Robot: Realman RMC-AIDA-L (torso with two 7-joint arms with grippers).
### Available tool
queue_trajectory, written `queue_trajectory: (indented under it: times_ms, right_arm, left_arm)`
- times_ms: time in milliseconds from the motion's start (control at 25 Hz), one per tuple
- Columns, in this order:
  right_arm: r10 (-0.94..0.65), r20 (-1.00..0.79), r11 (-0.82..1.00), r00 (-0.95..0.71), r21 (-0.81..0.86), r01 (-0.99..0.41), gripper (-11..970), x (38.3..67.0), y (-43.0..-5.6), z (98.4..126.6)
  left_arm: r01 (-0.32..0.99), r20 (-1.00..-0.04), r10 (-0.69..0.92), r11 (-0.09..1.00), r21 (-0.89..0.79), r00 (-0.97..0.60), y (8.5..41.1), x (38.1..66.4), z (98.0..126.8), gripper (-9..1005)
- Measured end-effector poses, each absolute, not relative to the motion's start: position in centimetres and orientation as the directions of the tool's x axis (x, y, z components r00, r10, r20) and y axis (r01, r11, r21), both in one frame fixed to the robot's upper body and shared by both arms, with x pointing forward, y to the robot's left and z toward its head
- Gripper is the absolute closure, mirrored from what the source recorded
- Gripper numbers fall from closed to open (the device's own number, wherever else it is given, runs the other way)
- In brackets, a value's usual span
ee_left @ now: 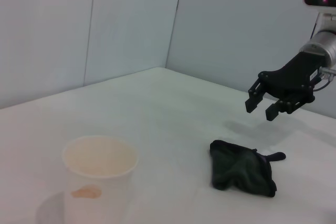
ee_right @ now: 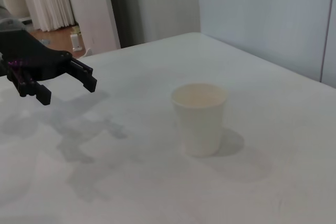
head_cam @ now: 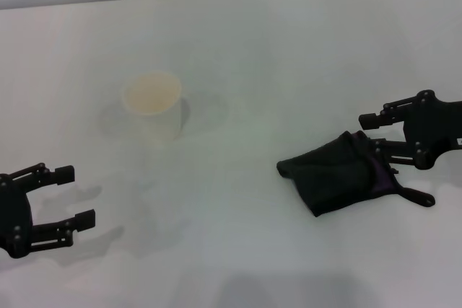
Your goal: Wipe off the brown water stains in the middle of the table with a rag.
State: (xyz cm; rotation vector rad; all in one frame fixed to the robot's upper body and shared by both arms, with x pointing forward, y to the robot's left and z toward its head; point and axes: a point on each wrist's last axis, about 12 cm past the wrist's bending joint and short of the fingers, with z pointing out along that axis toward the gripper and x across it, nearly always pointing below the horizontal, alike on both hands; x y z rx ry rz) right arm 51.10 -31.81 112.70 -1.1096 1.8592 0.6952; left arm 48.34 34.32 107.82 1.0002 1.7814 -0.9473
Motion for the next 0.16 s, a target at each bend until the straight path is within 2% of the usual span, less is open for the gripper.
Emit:
queue_trajectory:
  times_ms: [160]
  right_arm:
    - [-0.425,-0.869,0.447,-0.254,0.042,-0.894,579,51.04,-31.92,112.83]
  left_arm:
    - [0.900,-0.923,0.242,0.395,-0.186,-0.298,34.34,48.45,107.89,135]
